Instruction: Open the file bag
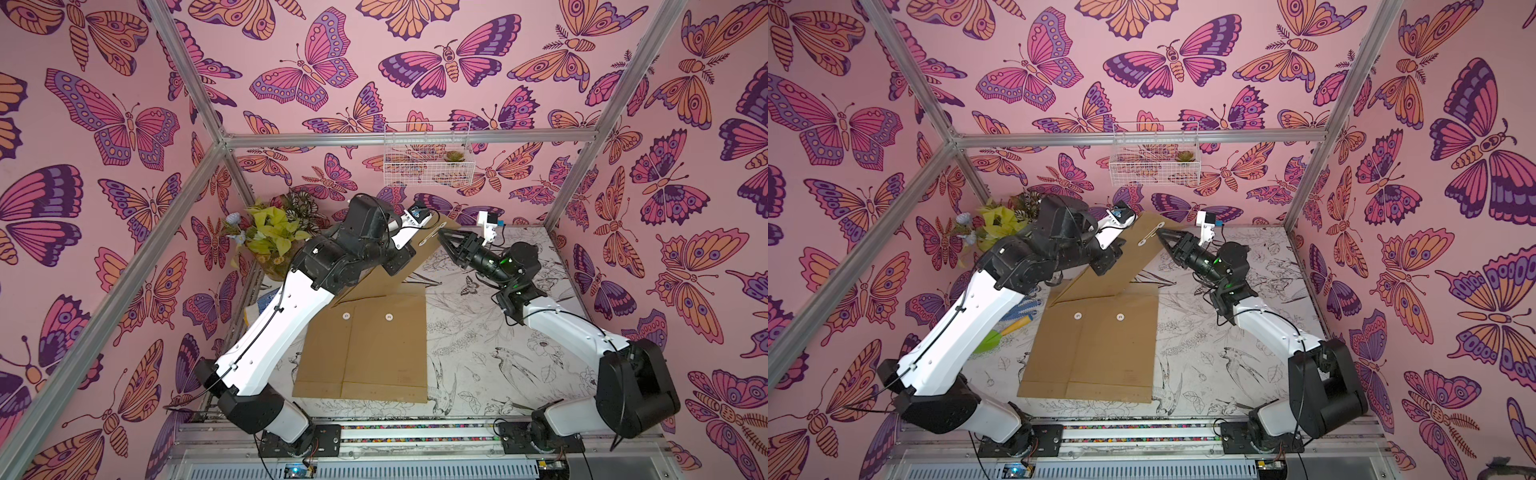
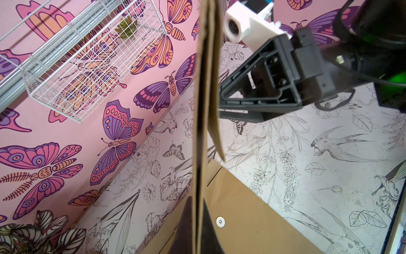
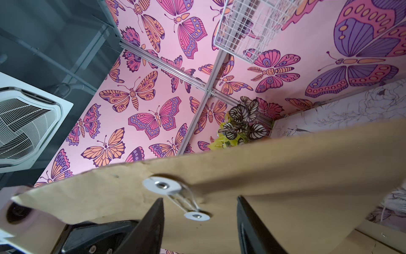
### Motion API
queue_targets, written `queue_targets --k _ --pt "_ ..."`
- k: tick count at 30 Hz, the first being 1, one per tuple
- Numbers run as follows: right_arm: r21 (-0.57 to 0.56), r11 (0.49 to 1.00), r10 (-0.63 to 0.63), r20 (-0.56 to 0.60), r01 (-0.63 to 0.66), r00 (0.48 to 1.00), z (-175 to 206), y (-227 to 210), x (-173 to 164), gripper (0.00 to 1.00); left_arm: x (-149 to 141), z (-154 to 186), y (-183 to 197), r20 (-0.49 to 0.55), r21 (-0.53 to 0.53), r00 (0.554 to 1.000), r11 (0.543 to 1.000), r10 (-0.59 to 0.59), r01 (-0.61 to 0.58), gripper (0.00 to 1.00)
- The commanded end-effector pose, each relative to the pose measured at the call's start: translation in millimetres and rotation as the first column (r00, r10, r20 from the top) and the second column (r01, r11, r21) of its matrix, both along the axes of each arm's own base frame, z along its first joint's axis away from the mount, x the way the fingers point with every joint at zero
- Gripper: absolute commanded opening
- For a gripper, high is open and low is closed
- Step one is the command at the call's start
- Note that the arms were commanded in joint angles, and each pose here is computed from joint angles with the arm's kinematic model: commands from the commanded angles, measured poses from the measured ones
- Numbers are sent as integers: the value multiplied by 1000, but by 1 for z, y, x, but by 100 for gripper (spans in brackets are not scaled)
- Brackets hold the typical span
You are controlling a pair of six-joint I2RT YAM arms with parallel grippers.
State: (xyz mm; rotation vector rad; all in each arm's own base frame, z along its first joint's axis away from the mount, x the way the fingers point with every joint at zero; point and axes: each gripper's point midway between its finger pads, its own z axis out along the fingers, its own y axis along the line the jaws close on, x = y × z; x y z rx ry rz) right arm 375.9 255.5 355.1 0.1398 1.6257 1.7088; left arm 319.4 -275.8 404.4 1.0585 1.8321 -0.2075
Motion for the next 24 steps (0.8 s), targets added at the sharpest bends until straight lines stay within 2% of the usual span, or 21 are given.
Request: queue_targets --k 1,24 --pt "34 999 19 36 -20 999 16 7 -5 53 -2 2 0 -6 -9 1000 1000 5 -5 0" --pt "19 999 34 51 -35 998 25 14 -3 28 -3 -3 0 -9 8 1000 1000 -3 3 0"
